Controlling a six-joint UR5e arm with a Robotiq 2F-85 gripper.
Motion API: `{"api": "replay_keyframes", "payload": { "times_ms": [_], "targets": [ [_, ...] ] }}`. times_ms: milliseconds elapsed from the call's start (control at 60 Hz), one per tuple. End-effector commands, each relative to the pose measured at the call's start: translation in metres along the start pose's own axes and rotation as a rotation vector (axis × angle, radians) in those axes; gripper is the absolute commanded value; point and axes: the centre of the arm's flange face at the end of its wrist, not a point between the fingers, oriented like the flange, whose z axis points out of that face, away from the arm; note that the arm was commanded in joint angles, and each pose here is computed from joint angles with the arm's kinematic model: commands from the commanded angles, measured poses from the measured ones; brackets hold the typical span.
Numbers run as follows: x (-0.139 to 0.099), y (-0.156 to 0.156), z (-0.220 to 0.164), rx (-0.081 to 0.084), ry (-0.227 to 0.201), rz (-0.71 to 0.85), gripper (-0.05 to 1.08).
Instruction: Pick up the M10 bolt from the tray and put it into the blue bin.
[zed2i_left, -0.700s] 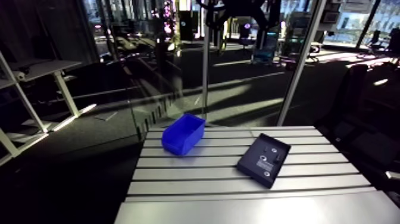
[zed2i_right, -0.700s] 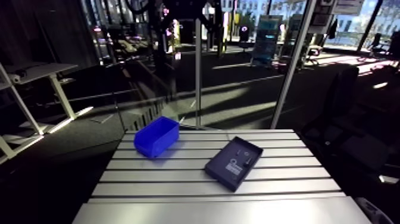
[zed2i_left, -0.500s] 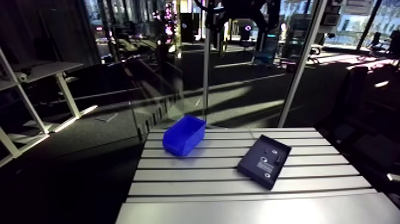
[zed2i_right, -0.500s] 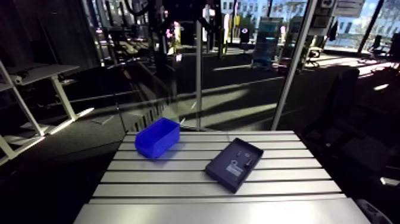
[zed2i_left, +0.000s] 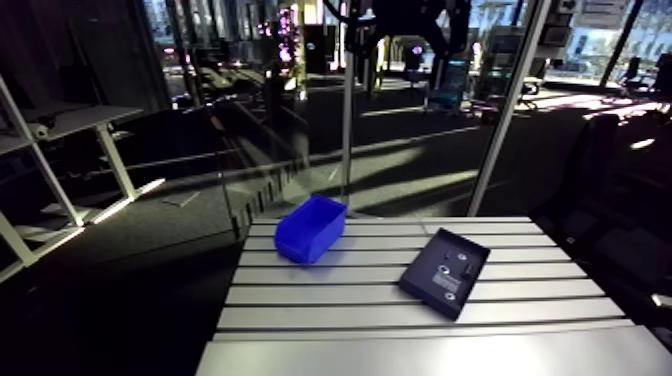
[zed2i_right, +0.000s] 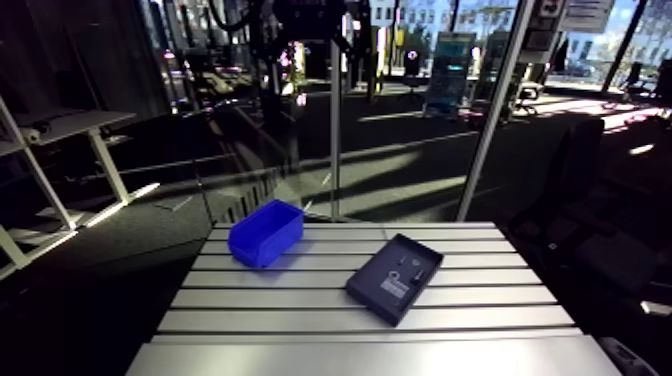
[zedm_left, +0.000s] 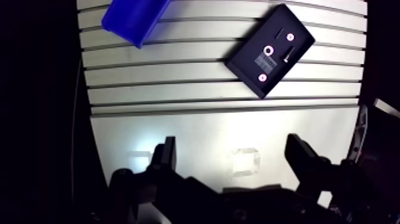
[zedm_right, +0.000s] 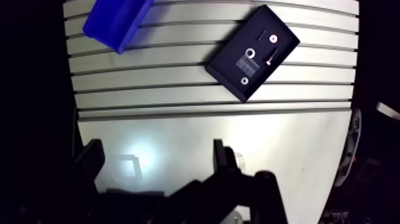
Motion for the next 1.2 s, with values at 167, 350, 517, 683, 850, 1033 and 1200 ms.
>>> {"api": "replay_keyframes", "payload": {
  "times_ms": [167, 350, 517, 683, 850, 1033, 1200],
  "targets": [
    [0.000, 0.000, 0.006, -0.004, -0.010, 0.001, 0.00],
    [0.001, 0.000, 0.008, -0.005, -0.015, 0.002, 0.00],
    [0.002, 0.000, 0.014, -0.001, -0.022, 0.008, 0.00],
    [0.011, 0.006, 0.035, -0.006, -0.039, 0.106, 0.00],
    [0.015, 0.034, 0.054, -0.006, -0.070, 0.260, 0.00],
    [0.025, 0.060, 0.059, -0.005, -0.014, 0.388, 0.00],
    [0.027, 0.086, 0.072, -0.003, -0.021, 0.466, 0.01]
  ]
}}
